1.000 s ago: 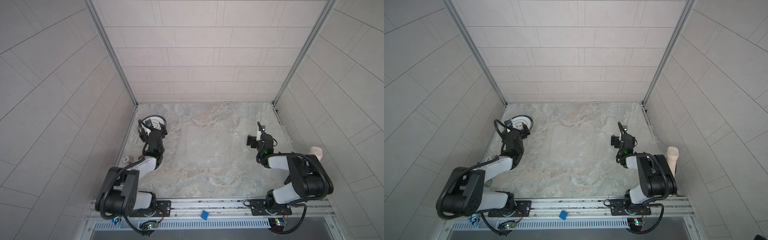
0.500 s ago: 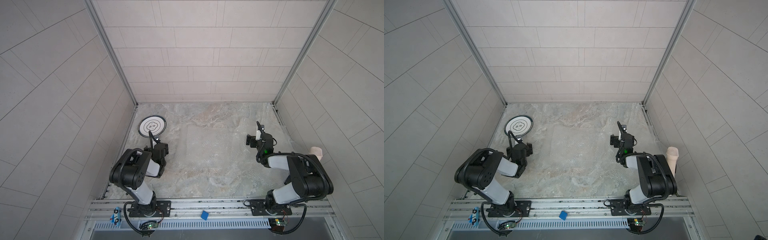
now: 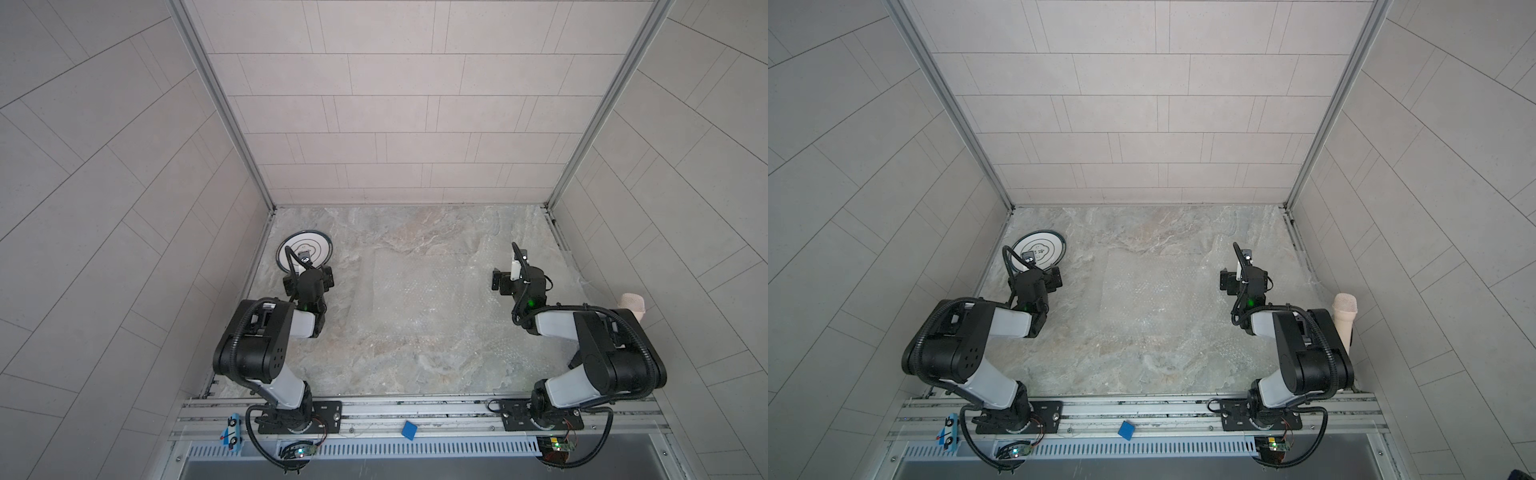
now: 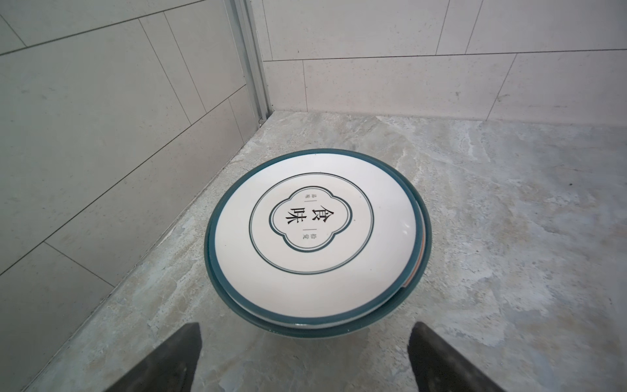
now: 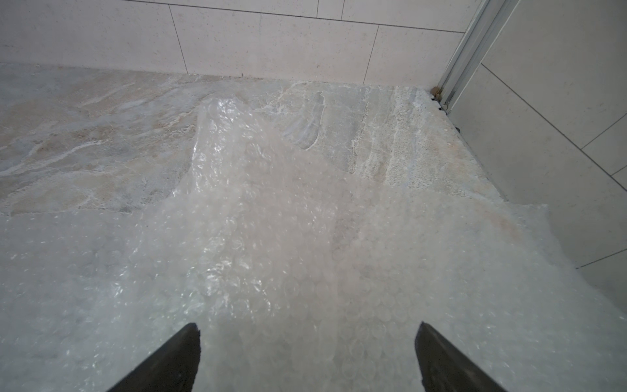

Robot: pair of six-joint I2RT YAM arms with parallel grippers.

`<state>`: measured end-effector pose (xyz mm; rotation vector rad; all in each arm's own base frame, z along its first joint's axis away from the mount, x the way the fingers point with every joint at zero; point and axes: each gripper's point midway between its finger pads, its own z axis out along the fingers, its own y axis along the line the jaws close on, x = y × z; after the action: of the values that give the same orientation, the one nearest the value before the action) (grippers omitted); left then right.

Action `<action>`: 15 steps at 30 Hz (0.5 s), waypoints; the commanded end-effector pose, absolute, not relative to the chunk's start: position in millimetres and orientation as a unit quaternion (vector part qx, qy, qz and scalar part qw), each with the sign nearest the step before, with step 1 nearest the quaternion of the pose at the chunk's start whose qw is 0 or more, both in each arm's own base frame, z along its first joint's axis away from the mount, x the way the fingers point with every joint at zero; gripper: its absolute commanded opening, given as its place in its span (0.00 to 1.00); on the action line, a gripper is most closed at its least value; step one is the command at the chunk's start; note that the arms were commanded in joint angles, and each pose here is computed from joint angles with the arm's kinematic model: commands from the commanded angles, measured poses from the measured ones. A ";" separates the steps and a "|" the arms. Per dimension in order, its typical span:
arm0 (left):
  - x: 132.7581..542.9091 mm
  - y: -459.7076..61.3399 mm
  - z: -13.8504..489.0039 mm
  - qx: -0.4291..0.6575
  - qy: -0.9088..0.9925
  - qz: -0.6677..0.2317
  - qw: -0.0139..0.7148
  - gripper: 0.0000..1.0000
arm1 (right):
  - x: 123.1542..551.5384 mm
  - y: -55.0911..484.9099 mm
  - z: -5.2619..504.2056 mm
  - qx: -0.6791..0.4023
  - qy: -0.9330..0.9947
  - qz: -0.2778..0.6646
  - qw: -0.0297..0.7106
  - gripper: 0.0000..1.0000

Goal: Unpack dinner plates from bubble wrap
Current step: Reset both arms

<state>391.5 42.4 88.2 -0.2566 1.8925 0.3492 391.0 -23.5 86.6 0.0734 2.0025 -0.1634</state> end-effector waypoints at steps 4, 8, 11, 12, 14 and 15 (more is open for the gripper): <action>390.7 36.5 92.4 -0.094 0.802 0.144 0.573 1.00 | 393.2 -22.0 86.1 0.020 0.843 -0.075 0.532 1.00; 391.1 36.1 91.9 -0.093 0.802 0.143 0.572 1.00 | 393.2 -22.9 86.4 0.022 0.843 -0.076 0.532 1.00; 391.1 36.4 92.3 -0.094 0.802 0.144 0.573 1.00 | 393.2 -23.0 86.5 0.022 0.843 -0.076 0.532 1.00; 391.1 36.4 92.0 -0.094 0.802 0.144 0.572 1.00 | 393.2 -22.4 86.1 0.021 0.843 -0.075 0.532 1.00; 391.0 36.8 92.0 -0.094 0.802 0.144 0.572 1.00 | 393.2 -22.5 86.4 0.021 0.843 -0.076 0.532 1.00; 391.3 35.9 91.1 -0.092 0.803 0.142 0.571 1.00 | 393.2 -23.0 86.4 0.021 0.843 -0.076 0.532 1.00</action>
<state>392.4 38.3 87.8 -0.2318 1.8966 0.3393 391.0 -23.6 86.6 0.0734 2.0025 -0.1639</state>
